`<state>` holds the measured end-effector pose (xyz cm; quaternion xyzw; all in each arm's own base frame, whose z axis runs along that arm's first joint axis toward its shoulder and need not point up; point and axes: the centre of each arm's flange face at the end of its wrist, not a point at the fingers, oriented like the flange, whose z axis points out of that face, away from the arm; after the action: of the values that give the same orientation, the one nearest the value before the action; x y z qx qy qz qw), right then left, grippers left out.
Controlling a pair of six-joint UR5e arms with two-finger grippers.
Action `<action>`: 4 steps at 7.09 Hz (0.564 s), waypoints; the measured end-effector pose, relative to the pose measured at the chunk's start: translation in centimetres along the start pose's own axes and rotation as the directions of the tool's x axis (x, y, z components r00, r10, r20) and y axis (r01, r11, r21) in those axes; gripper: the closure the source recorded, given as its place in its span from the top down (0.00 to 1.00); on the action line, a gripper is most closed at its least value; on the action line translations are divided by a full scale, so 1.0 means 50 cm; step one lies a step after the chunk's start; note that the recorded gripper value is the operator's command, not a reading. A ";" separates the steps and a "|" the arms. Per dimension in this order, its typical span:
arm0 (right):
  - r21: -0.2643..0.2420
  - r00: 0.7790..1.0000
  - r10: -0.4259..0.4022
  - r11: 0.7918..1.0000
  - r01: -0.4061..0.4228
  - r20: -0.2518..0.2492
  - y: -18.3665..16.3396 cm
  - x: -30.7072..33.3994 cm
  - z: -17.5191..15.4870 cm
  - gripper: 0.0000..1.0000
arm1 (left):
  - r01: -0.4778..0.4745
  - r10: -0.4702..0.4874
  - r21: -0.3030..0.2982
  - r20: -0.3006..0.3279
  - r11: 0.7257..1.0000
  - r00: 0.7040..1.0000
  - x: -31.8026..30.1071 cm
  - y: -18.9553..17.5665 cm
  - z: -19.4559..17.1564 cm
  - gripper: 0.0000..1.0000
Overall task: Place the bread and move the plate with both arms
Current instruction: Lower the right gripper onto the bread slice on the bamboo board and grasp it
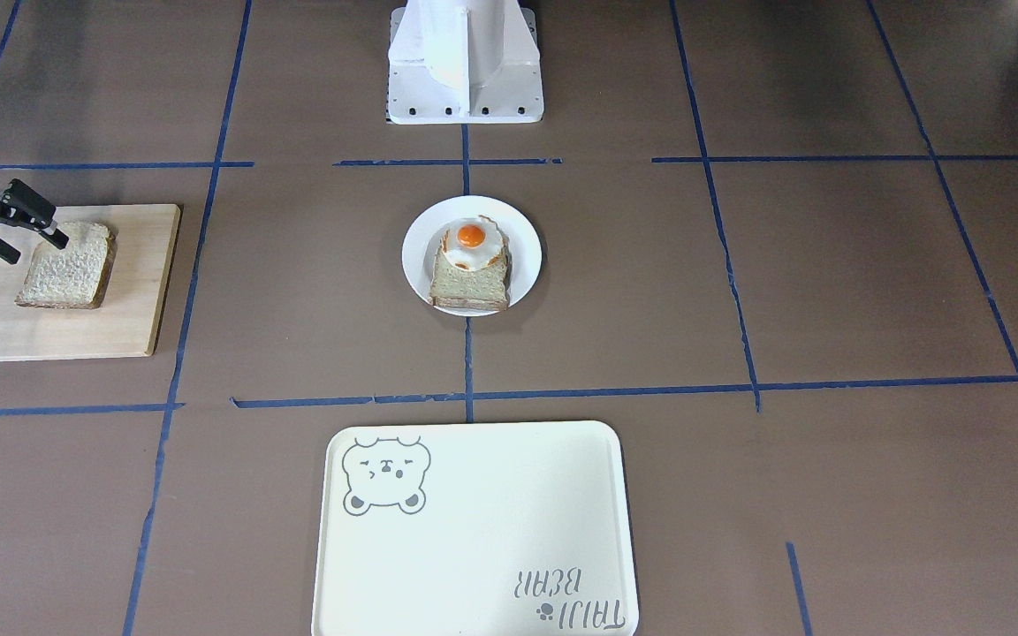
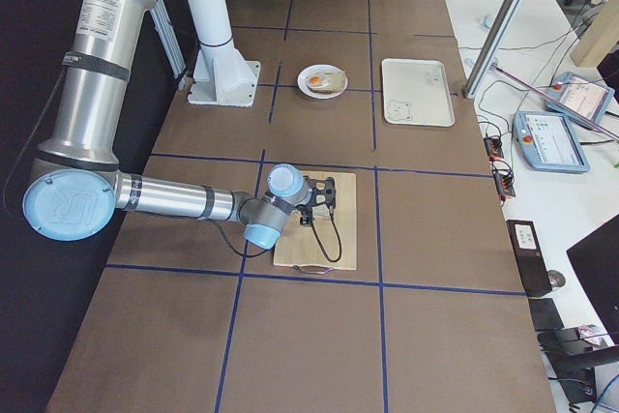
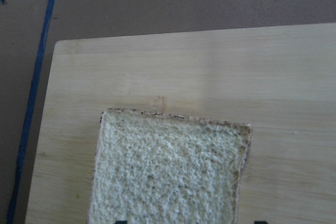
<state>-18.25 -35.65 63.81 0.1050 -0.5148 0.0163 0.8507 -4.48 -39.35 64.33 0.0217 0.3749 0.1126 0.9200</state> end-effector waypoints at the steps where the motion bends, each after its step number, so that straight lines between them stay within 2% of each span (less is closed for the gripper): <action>1: -0.001 1.000 0.001 1.000 -0.001 0.000 0.000 0.001 0.001 0.67 | 0.000 0.000 0.000 0.000 1.000 1.000 0.000 0.000 0.000 1.00; 3: -0.005 1.000 0.004 1.000 -0.004 -0.004 0.002 0.007 0.004 0.67 | -0.001 0.001 -0.001 0.000 1.000 1.000 0.001 0.000 0.001 1.00; 4: -0.005 1.000 0.004 1.000 -0.004 -0.005 0.002 0.008 0.005 0.51 | -0.001 0.001 -0.001 0.000 1.000 1.000 0.001 0.000 0.001 1.00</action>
<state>-18.27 -35.62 64.30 0.1017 -0.5128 0.0170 0.8523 -4.43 -39.35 64.33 0.0215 0.3749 0.1131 0.9199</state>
